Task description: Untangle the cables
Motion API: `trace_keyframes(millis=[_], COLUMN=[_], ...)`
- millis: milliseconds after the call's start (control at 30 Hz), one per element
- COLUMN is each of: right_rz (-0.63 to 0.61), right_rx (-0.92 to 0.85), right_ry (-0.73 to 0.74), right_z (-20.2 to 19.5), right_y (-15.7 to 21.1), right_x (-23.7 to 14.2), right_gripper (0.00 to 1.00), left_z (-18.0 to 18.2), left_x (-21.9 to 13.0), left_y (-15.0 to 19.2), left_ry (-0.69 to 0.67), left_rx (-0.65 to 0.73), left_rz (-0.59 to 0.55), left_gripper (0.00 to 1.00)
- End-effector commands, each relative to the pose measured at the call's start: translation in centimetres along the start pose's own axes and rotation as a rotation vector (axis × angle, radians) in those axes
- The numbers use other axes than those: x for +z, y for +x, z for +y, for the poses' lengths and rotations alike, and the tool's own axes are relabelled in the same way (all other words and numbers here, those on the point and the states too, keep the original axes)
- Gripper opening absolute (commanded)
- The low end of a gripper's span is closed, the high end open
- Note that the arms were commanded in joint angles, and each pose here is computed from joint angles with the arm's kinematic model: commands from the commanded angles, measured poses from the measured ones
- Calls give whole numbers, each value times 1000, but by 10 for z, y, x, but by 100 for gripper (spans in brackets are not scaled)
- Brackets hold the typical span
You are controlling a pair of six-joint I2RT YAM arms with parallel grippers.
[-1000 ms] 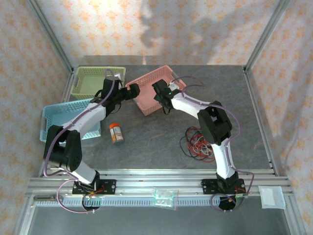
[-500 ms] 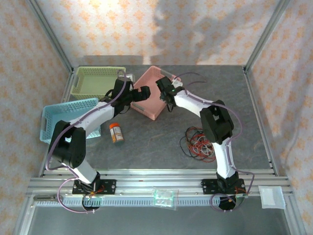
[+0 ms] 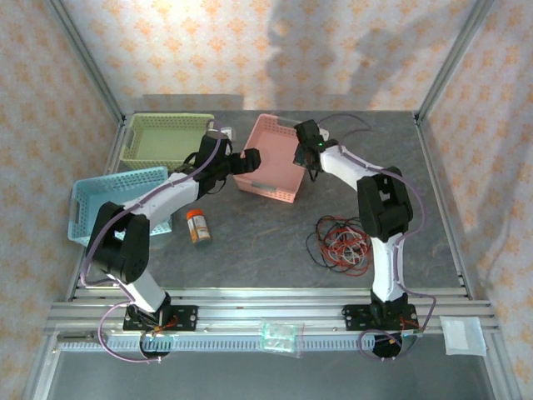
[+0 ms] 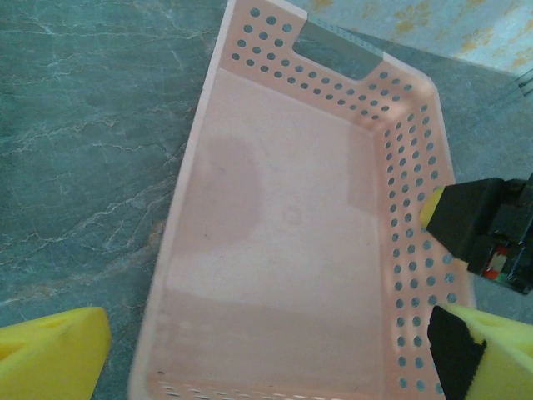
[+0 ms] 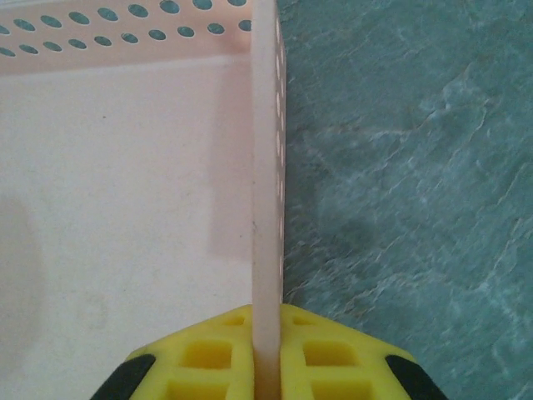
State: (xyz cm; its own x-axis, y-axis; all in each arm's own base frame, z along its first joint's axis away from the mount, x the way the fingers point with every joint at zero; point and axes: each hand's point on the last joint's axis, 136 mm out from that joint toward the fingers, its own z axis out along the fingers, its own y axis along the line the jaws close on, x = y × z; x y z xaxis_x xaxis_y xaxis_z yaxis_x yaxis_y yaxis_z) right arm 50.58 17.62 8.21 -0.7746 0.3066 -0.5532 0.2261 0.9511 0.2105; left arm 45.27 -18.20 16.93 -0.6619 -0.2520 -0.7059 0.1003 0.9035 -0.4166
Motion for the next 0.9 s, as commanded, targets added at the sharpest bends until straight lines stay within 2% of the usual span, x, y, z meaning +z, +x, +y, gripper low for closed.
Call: trace_keyframes(millis=[0,400,633,767,867], right_rz=[-33,-7,8,15,14], right_rx=[-110,-242,-305,-313,-287], right_ry=[-62,-21,6,36,47], right_z=[-2,-72,-85,-94,-100], right_y=[-29,-78,-91,-94,-100], right_x=[-18,0,15,26,28], right_gripper=[11,8,9,14,25], left_z=[-19,-58,-66,-65,-57], left_x=[1,40,55,56,57], left_y=[-15,-7,-1,1,2], left_ry=[57,86,92,82,41], left_rx=[32,124,124,115,99], left_rz=[-31,20,42,44,38], left_gripper=[99,99,99,99,99])
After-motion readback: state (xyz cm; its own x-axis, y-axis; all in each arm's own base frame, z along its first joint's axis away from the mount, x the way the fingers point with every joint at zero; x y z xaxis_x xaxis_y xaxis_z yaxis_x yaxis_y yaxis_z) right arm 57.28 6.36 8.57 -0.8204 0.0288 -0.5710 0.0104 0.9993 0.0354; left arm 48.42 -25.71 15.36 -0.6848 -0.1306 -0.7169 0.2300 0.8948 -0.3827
